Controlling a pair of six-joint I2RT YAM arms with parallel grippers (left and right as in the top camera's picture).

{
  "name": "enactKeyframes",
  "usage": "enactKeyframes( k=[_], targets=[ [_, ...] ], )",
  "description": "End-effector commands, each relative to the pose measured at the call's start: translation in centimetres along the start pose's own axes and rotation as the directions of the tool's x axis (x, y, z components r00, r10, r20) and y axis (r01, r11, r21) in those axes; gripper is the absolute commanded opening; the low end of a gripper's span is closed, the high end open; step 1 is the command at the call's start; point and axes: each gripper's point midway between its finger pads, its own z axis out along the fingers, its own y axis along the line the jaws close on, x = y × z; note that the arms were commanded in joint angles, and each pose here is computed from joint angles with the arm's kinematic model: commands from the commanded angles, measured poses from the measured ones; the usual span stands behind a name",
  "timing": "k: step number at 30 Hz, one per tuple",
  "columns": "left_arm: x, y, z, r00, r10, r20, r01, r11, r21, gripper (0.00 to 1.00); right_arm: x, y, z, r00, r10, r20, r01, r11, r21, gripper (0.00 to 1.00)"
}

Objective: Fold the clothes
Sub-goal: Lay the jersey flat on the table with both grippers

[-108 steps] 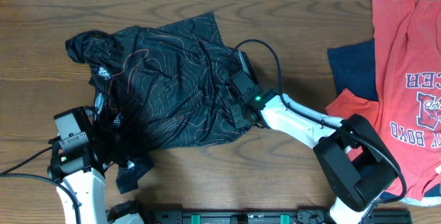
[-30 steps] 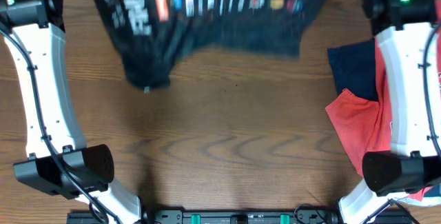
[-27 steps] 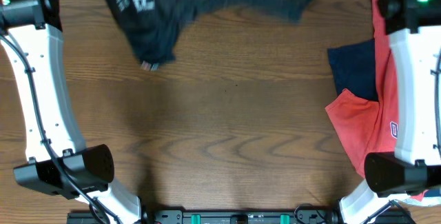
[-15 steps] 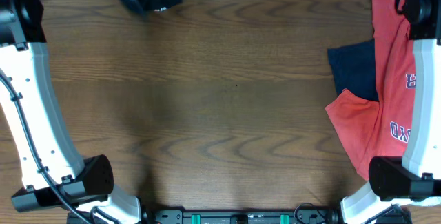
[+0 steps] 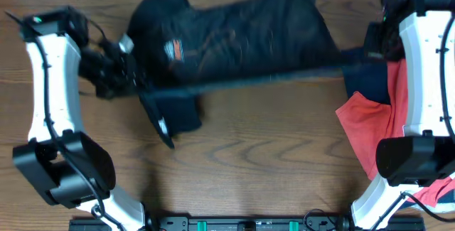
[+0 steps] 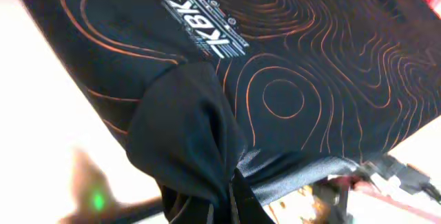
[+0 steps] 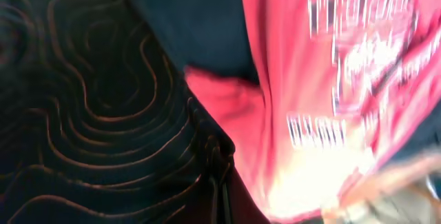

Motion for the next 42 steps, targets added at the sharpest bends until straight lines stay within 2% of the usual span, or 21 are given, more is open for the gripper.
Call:
enactKeyframes(
  k=[1, 5, 10, 15, 18, 22, 25, 28, 31, 37, 38, 40, 42],
  targets=[
    [2.8, 3.4, 2.6, 0.99, -0.041, -0.133, 0.032, 0.997, -0.065, 0.06, 1.6, -1.9, 2.5, 0.994, 0.068, -0.086, -0.059, 0.994, 0.093, 0.01],
    [4.9, 4.7, 4.8, 0.975, -0.086, -0.203, 0.075, 0.995, -0.063, 0.06, 5.1, -1.6, 5.9, 0.97, 0.03, -0.242, 0.001, 0.992, 0.128, 0.01],
    [6.9, 5.5, 6.4, 0.967, -0.124, -0.224, 0.111, 0.991, -0.069, 0.06, 8.4, -1.0, 9.5, 0.934, 0.01, -0.356, 0.04, 0.991, 0.131, 0.01],
    [9.1, 5.8, 7.4, 0.959, -0.146, -0.241, 0.133, 0.989, -0.071, 0.06, 10.6, -1.0, 11.2, 0.922, 0.02, -0.387, 0.037, 0.99, 0.138, 0.01],
    [9.2, 5.8, 7.4, 0.97, -0.139, -0.2, 0.127, 0.989, -0.075, 0.06, 11.0, -0.9, 11.9, 0.928, 0.022, -0.373, 0.03, 0.991, 0.133, 0.01],
    [6.5, 5.9, 7.1, 0.99, -0.119, -0.071, 0.113, 0.99, -0.084, 0.06, 8.6, 0.3, 12.9, 0.961, 0.043, -0.272, -0.018, 0.995, 0.094, 0.01],
    [2.9, 6.4, 7.1, 0.991, -0.113, 0.069, 0.119, 0.989, -0.086, 0.06, 5.5, 2.5, 13.7, 0.986, 0.064, -0.155, -0.066, 0.998, -0.003, 0.01],
    [-1.1, 6.7, 6.7, 0.968, -0.119, 0.222, 0.137, 0.988, -0.071, 0.06, 2.1, 4.8, 13.8, 0.996, 0.085, -0.032, -0.088, 0.988, -0.123, 0.01],
    [-4.4, 6.6, 6.0, 0.936, -0.082, 0.342, 0.108, 0.992, -0.059, 0.06, -0.3, 5.7, 13.6, 0.992, 0.116, 0.056, -0.105, 0.979, -0.175, 0.01],
    [-7.2, 6.3, 5.0, 0.896, -0.045, 0.441, 0.074, 0.996, -0.049, 0.06, -2.8, 6.8, 13.1, 0.978, 0.147, 0.147, -0.11, 0.966, -0.233, 0.04],
    [-7.4, 6.2, 5.0, 0.895, -0.041, 0.445, 0.071, 0.996, -0.049, 0.08, -3.0, 7.1, 13.0, 0.977, 0.149, 0.155, -0.108, 0.963, -0.247, 0.08],
    [-7.5, 6.1, 5.1, 0.893, -0.034, 0.449, 0.063, 0.997, -0.05, 0.23, -3.5, 7.7, 12.7, 0.974, 0.151, 0.17, -0.102, 0.958, -0.27, 0.19],
    [-7.7, 6.1, 5.0, 0.89, -0.028, 0.456, 0.058, 0.997, -0.051, 0.58, -3.8, 8.0, 12.5, 0.97, 0.154, 0.186, -0.098, 0.956, -0.278, 0.42]
  ],
)
